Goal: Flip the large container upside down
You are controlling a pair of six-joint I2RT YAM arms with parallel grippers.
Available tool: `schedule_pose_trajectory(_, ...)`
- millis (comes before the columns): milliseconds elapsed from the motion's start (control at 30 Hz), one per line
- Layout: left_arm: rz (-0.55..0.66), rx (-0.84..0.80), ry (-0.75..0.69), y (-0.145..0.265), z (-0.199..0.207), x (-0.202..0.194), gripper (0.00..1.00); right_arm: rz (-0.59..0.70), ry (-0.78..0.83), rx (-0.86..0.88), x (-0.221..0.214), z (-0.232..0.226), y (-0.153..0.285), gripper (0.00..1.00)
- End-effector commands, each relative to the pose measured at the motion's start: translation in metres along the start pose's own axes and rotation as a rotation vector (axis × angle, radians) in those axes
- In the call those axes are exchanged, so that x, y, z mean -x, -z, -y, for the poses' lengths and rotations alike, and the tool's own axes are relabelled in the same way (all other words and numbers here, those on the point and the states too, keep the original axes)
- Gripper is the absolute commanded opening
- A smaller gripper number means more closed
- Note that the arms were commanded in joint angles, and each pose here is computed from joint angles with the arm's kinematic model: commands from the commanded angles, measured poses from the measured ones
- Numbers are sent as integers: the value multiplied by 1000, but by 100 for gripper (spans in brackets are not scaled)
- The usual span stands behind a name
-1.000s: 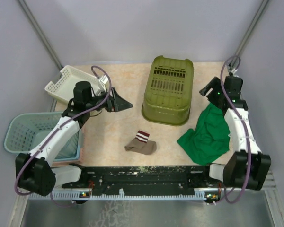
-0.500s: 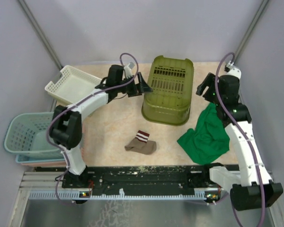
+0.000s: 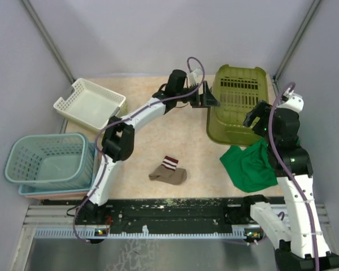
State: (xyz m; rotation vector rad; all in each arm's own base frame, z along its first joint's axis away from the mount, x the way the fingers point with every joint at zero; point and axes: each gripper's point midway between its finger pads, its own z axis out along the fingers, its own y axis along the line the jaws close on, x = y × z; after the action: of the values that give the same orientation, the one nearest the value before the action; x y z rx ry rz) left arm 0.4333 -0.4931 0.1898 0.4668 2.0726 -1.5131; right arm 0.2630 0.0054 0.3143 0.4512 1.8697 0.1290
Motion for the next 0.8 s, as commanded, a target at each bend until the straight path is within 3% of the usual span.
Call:
schedule_pose_trajectory(0, 133, -20, -153, 65, 52, 60, 99, 13, 47, -2, -3, 3, -5, 78)
schedule_pose_trajectory(233, 208, 273, -226, 180, 45, 62, 99, -78, 30, 176, -20, -40, -37, 78)
schedule_pose_trajectory(533, 354, 496, -320, 288, 95, 41, 99, -202, 167, 295, -51, -155, -94, 79)
schedule_pose_trajectory(767, 411, 696, -265, 344, 76, 12, 99, -308, 265, 172, -101, -193, -176, 84)
